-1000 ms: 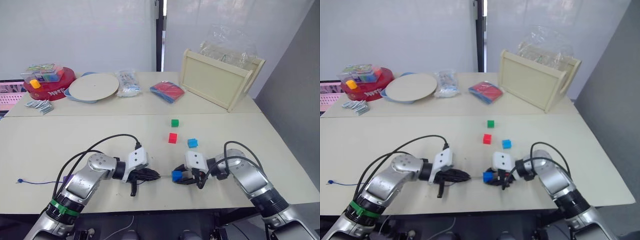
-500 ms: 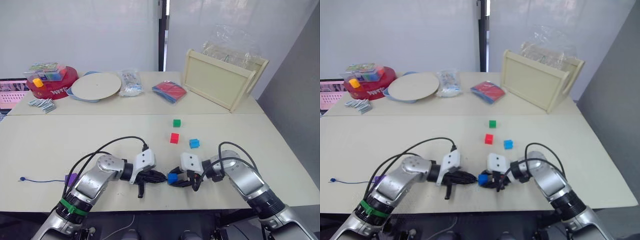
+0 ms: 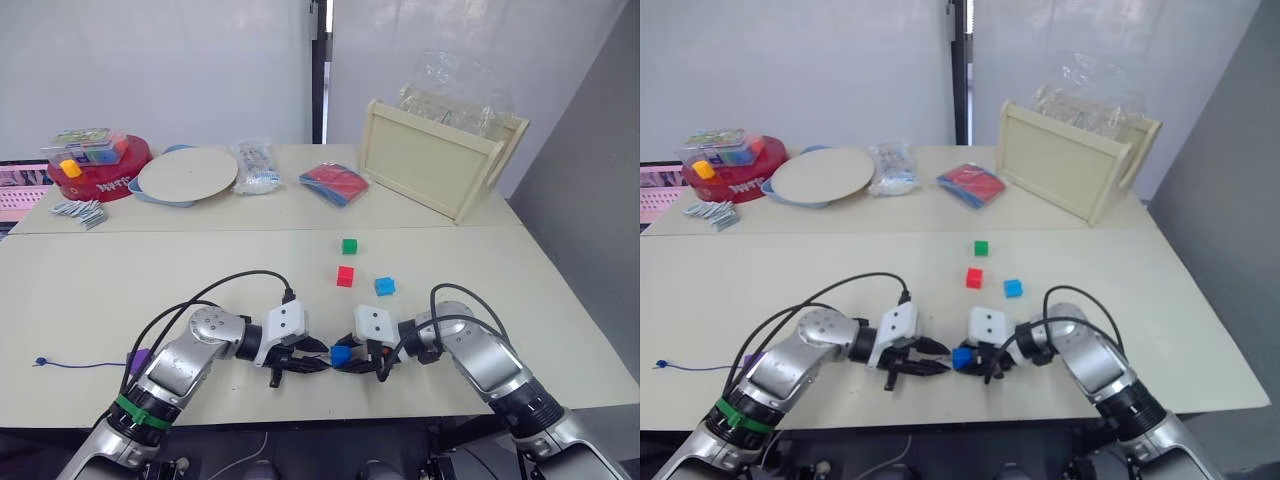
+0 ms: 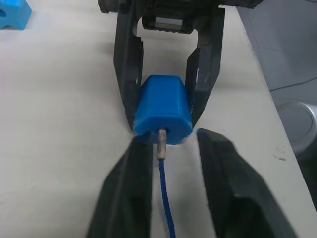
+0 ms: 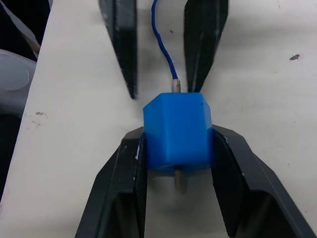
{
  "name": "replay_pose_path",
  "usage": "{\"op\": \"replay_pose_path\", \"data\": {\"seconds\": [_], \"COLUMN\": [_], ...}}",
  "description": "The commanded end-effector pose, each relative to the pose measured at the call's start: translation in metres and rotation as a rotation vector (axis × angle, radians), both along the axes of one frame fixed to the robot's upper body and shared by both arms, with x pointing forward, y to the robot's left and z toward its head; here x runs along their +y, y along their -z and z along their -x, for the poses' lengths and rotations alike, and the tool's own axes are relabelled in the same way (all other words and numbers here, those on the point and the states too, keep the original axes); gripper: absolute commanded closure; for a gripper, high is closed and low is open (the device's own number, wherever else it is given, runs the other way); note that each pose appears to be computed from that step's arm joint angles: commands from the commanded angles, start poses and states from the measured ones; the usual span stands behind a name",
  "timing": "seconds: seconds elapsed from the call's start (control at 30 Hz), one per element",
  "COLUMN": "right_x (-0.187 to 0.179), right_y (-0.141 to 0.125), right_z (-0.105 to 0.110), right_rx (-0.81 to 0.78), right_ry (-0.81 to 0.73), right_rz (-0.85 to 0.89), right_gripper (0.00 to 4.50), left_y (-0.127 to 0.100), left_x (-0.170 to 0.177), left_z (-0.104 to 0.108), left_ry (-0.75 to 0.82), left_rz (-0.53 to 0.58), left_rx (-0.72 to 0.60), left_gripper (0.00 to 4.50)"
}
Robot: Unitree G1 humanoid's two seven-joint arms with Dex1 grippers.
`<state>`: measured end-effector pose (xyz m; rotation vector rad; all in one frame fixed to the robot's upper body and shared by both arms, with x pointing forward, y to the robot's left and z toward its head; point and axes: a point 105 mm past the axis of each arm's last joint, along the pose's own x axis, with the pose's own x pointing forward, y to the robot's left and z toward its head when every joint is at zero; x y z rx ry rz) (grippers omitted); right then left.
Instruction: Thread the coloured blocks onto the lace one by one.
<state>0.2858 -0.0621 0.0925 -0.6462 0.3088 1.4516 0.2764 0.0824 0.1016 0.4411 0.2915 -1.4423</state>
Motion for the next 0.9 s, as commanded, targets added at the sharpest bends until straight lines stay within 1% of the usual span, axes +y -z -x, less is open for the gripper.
{"op": "replay_pose_path", "data": {"seconds": [0.03, 0.17, 0.27, 0.37, 0.47, 0.57, 0.6, 0.8, 0.9], "right_x": [-0.003, -0.005, -0.005, -0.006, -0.007, -0.008, -0.008, -0.01, -0.01], "right_y": [0.014, 0.013, 0.013, 0.012, 0.011, 0.011, 0.011, 0.012, 0.012], "right_z": [0.0, -0.001, -0.002, -0.003, -0.003, -0.002, -0.002, -0.001, 0.0], "right_rx": [0.02, 0.022, 0.022, 0.023, 0.024, 0.025, 0.025, 0.028, 0.03], "right_ry": [0.037, 0.042, 0.046, 0.052, 0.054, 0.057, 0.059, 0.068, 0.07], "right_rz": [0.051, 0.053, 0.055, 0.057, 0.057, 0.06, 0.062, 0.068, 0.069], "right_gripper": [3.2, 3.2, 3.2, 3.2, 3.2, 3.2, 3.2, 3.2, 3.2], "left_y": [-0.017, -0.012, 0.006, 0.012, 0.02, 0.022, 0.021, 0.016, 0.009], "left_x": [0.012, 0.031, 0.046, 0.044, 0.041, 0.034, 0.031, 0.017, 0.007], "left_z": [0.002, 0.0, 0.003, 0.005, 0.003, 0.003, 0.004, 0.004, -0.001], "left_ry": [0.006, -0.033, -0.029, -0.025, -0.034, -0.027, -0.023, -0.004, -0.008], "left_rz": [0.032, -0.01, -0.09, -0.089, -0.093, -0.062, -0.046, -0.007, 0.024], "left_rx": [-0.046, -0.08, -0.07, -0.051, -0.05, -0.042, -0.039, -0.052, -0.077], "left_gripper": [2.54, 2.54, 2.54, 2.54, 3.4, 4.38, 4.48, 4.48, 4.48]}}
